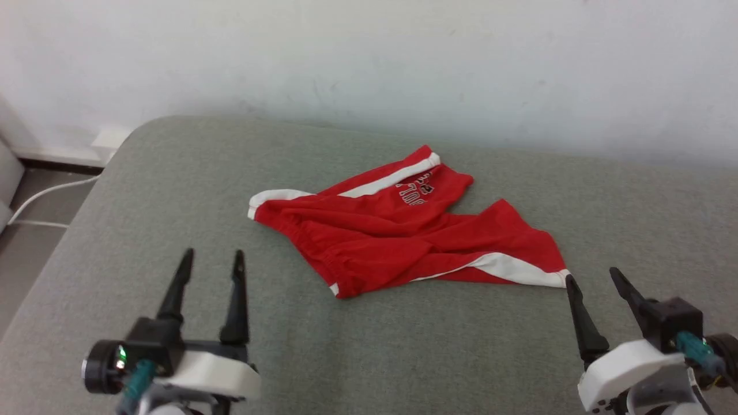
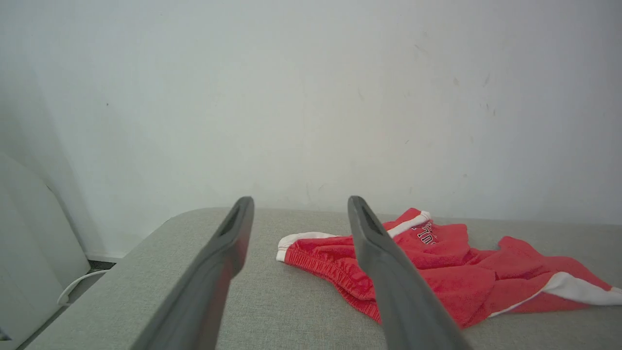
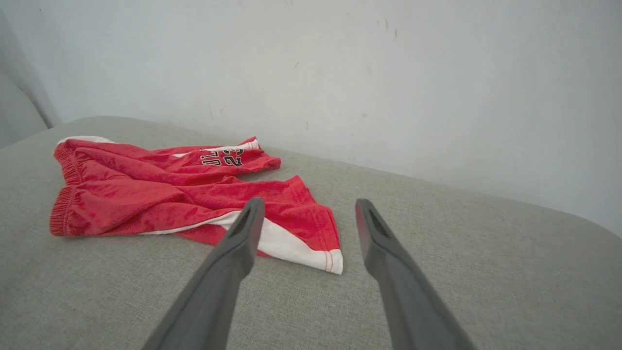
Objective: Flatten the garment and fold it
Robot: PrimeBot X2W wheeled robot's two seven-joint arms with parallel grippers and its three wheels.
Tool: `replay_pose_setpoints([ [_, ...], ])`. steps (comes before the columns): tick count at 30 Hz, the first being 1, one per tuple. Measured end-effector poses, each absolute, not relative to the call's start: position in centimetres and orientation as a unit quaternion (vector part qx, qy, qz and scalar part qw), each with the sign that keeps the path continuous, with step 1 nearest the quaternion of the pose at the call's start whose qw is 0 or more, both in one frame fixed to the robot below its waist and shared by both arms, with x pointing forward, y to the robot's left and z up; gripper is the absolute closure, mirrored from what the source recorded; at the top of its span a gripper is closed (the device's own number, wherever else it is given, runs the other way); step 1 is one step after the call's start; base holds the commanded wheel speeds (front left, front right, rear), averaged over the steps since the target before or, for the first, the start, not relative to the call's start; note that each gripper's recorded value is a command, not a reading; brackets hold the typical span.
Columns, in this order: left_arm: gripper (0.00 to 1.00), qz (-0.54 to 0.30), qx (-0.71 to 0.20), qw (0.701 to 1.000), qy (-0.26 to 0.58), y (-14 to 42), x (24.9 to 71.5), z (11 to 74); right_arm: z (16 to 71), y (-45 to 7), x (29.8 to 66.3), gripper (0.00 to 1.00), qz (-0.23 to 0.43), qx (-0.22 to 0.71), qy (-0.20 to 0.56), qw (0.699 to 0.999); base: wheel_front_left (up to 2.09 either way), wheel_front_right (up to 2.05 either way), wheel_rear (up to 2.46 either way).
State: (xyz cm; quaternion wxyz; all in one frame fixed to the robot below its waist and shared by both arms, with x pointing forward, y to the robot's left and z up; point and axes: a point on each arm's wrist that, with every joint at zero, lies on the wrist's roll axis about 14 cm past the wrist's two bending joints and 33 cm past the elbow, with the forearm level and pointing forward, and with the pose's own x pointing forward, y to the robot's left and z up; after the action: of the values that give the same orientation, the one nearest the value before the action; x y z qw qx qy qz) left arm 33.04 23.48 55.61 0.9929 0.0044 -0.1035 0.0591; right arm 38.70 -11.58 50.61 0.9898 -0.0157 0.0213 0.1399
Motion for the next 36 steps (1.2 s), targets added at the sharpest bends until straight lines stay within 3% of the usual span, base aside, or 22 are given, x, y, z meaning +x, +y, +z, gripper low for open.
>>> replay_pose_setpoints([
  [10, 0.00, 0.078, -0.004, 0.993, -0.088, 21.9, 31.3, 54.2, 47.8, -9.2, 44.2, 0.00, 0.215, -0.086, 0.187, 0.955, 0.00, 0.00, 0.00],
  [19, 0.00, 0.087, -0.015, 0.993, -0.075, 22.0, 32.4, 53.5, 42.2, -10.6, 49.2, 0.00, 0.201, -0.138, 0.359, 0.901, 0.00, 0.00, 0.00],
  [28, 0.00, 0.123, -0.009, 0.991, -0.042, 24.0, 31.6, 51.7, 37.5, -8.1, 50.5, 0.00, 0.223, -0.139, 0.410, 0.873, 0.00, 0.00, 0.00],
  [29, 0.00, 0.125, -0.009, 0.991, -0.038, 24.1, 31.6, 51.5, 37.4, -7.8, 50.6, 0.40, 0.226, -0.140, 0.407, 0.874, 0.00, 0.00, 0.00],
  [30, 0.00, 0.127, -0.008, 0.991, -0.036, 24.2, 31.6, 51.4, 37.3, -7.6, 50.7, 0.95, 0.230, -0.140, 0.404, 0.874, 0.00, 0.00, 0.00],
  [31, 0.00, 0.124, -0.010, 0.992, -0.035, 24.1, 31.6, 51.3, 37.3, -7.5, 50.8, 1.00, 0.232, -0.137, 0.400, 0.876, 0.00, 0.00, 0.00],
  [36, 0.00, 0.112, -0.008, 0.993, -0.033, 23.7, 32.1, 51.1, 37.6, -7.7, 50.6, 1.00, 0.232, -0.119, 0.379, 0.888, 0.00, 0.00, 0.00],
])
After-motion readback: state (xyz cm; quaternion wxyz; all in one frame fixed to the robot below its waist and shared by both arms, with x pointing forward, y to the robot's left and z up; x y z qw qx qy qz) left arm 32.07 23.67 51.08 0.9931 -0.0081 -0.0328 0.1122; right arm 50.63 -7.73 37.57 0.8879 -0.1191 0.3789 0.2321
